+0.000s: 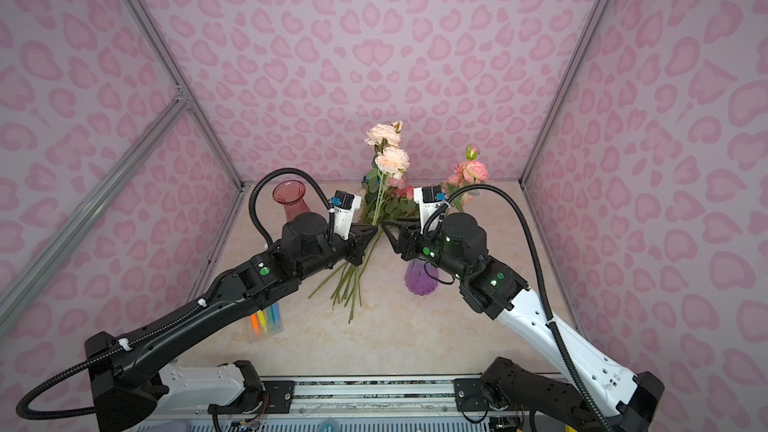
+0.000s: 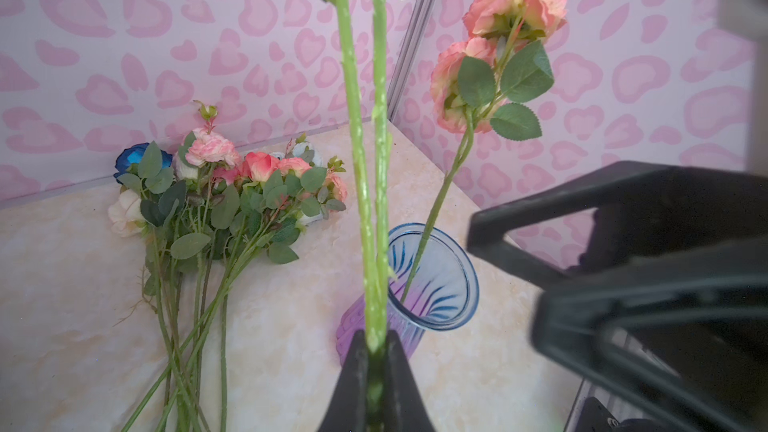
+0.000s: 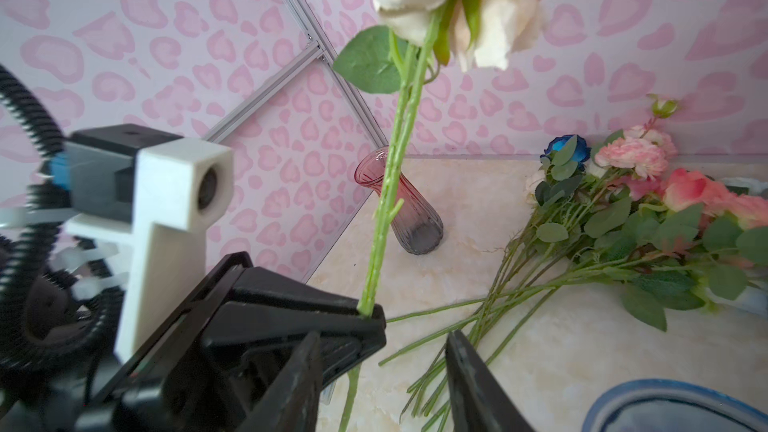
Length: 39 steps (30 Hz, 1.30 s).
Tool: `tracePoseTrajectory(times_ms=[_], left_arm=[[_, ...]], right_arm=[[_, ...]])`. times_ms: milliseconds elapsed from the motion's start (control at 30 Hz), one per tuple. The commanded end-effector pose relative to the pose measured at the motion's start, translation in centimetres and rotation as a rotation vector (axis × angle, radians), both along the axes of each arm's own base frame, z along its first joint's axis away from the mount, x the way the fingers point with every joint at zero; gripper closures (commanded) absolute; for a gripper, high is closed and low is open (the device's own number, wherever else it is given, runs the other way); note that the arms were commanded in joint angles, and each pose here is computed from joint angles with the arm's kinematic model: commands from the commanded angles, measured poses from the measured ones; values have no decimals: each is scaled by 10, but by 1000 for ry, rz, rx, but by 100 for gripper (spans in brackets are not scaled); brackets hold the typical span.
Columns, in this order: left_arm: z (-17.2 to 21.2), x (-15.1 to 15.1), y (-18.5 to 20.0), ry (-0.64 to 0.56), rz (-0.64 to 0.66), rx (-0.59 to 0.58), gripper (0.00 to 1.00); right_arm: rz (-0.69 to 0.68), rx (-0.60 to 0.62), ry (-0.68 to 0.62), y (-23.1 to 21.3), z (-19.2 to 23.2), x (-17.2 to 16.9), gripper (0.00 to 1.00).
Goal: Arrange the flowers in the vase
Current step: 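Lift the cream rose with the left gripper while the right gripper reaches toward it, then grasp the cream rose stem with the right gripper and open the left gripper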
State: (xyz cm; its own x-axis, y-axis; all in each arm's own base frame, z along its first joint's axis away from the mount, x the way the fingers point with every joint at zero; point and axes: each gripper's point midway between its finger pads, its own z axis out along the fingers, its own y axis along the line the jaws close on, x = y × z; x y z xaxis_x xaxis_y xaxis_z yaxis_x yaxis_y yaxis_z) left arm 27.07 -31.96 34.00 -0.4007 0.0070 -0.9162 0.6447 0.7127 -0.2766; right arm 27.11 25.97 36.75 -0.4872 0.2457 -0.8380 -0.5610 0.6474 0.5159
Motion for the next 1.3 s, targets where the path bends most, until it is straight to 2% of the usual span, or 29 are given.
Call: tracePoseTrajectory(times_ms=[0, 133, 200, 367, 567, 600, 733, 900, 1100, 1267], left_arm=[[26, -5, -4, -68, -20, -64, 96], [27, -11, -4, -78, -36, -69, 96], [25, -12, -5, -71, -40, -71, 96], [16, -15, -6, -55, -54, -67, 96], [16, -16, 0, -67, -44, -56, 96], [17, -16, 1, -71, -40, -55, 92], [18, -17, 9, -71, -15, -48, 59], [18, -24, 41, -94, 63, -60, 42], [-6, -24, 101, -94, 290, -72, 32], [-24, -29, 121, -80, 340, -47, 32]], right_arm=[[27, 80, -16, 13, 18, 5, 54], [34, 110, 2, 19, 17, 9, 56], [31, 114, 22, 22, 13, 12, 63], [62, 157, 59, 33, 9, 15, 88], [82, 165, 69, 41, 8, 14, 96], [83, 164, 69, 42, 8, 13, 97], [65, 140, 45, 40, 16, 15, 99], [17, 55, -46, 30, 51, 20, 100], [-103, -81, -213, 5, 116, 35, 100], [-287, -184, -345, -30, 156, 46, 100]])
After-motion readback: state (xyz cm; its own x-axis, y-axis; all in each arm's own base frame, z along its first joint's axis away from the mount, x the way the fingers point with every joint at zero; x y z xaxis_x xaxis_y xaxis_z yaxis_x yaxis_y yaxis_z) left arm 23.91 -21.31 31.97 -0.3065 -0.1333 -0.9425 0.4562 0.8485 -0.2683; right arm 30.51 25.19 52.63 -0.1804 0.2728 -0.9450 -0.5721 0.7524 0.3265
